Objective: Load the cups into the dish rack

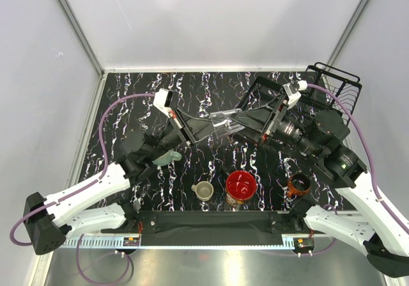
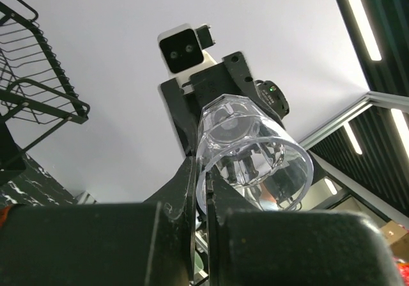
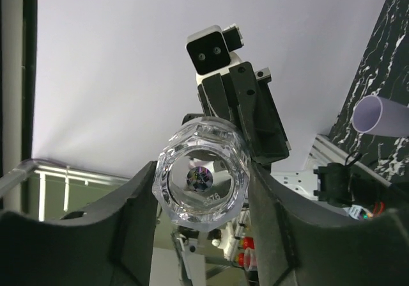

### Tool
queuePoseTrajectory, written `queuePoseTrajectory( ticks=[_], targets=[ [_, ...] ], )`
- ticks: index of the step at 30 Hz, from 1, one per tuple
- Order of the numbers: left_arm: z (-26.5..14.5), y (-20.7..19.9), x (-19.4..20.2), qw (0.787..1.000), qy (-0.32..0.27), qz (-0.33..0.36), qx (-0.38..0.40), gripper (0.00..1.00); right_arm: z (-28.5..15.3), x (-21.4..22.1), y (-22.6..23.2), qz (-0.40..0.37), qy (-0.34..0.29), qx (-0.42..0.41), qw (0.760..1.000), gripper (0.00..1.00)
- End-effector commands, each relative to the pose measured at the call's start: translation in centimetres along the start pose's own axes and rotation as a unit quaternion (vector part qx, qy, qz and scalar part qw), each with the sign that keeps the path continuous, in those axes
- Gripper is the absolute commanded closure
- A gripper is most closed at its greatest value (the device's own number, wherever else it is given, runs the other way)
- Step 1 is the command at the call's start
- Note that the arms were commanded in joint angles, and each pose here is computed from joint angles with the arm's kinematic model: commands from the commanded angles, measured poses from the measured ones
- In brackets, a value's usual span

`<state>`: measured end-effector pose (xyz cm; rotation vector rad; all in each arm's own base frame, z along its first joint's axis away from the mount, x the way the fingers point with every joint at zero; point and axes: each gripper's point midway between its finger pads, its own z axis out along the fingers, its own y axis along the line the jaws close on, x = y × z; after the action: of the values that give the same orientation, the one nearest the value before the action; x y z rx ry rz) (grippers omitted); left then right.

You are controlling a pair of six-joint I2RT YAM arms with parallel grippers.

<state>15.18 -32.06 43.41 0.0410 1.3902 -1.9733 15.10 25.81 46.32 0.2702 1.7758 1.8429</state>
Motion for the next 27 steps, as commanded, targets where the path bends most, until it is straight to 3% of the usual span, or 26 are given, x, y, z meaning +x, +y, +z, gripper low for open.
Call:
queuePoseTrajectory(
  ticks=[1, 2, 3, 5, 9, 13, 15, 16, 18, 19, 20, 21, 22, 23, 24, 27],
  targets=[
    [0.4, -2.1, -0.8, 0.999, -0.018, 0.013, 0.035, 1.0, -0.1, 0.0, 1.4, -0.009, 0.001, -0.016, 1.0, 0.74],
    [0.5, -1.7, -0.6, 0.999, -0.013, 0.014, 0.03, 0.97, -0.2, -0.2, 1.5, -0.017, -0.002, -0.014, 1.0, 0.94],
    [0.6, -1.4, -0.5, 1.0, -0.01, 0.015, 0.024, 0.74, -0.2, -0.2, 1.0, -0.018, -0.002, 0.0, 1.0, 1.0],
    [0.3, -0.7, -0.2, 1.0, -0.004, 0.017, 0.004, 0.48, -0.2, -0.8, 0.6, -0.034, -0.016, 0.02, 0.999, 1.0],
    [-1.1, 2.4, -0.2, 0.996, -0.014, 0.019, -0.081, 0.16, -1.0, -2.1, -1.9, -0.064, -0.052, 0.1, 0.992, 1.0],
    [-4.4, 3.8, -1.3, 0.984, -0.035, 0.056, -0.163, 0.07, -3.3, -5.5, -3.5, -0.121, -0.129, 0.199, 0.964, 1.0],
    [-5.9, 4.5, -2.0, 0.976, -0.05, 0.07, -0.201, 0.06, -5.0, -7.6, -6.2, -0.158, -0.168, 0.287, 0.93, 1.0],
    [-7.4, 5.1, -2.5, 0.968, -0.063, 0.081, -0.23, 0.06, -5.8, -8.7, -5.2, -0.173, -0.19, 0.296, 0.92, 1.0],
    [-8.8, 5.6, -2.8, 0.961, -0.072, 0.09, -0.252, 0.06, -7.6, -10.9, -7.1, -0.211, -0.223, 0.381, 0.872, 1.0],
    [-9.9, 5.8, -2.9, 0.956, -0.074, 0.101, -0.267, 0.06, -8.5, -12.1, -5.4, -0.219, -0.251, 0.385, 0.861, 1.0],
    [-10.4, 5.9, -3.0, 0.953, -0.073, 0.106, -0.275, 0.06, -10.2, -13.4, -5.8, -0.242, -0.274, 0.427, 0.827, 1.0],
    [-11.1, 6.4, -2.7, 0.949, -0.065, 0.109, -0.29, 0.06, -9.8, -14.2, -6.2, -0.255, -0.278, 0.453, 0.808, 1.0],
    [-11.7, 6.1, -2.7, 0.948, -0.063, 0.114, -0.291, 0.06, -10.5, -15.3, -4.5, -0.261, -0.303, 0.452, 0.798, 1.0],
    [-12.1, 6.3, -2.5, 0.946, -0.058, 0.115, -0.296, 0.06, -11.9, -16.7, -4.7, -0.273, -0.321, 0.488, 0.764, 1.0],
    [-12.8, 6.9, -2.0, 0.942, -0.048, 0.114, -0.311, 0.06, -11.3, -17.8, -5.5, -0.278, -0.319, 0.516, 0.745, 1.0],
    [-14.4, 7.4, -0.9, 0.943, -0.033, 0.103, -0.316, 0.06, -12.6, -22.3, -6.4, -0.257, -0.331, 0.552, 0.721, 1.0]
  ],
)
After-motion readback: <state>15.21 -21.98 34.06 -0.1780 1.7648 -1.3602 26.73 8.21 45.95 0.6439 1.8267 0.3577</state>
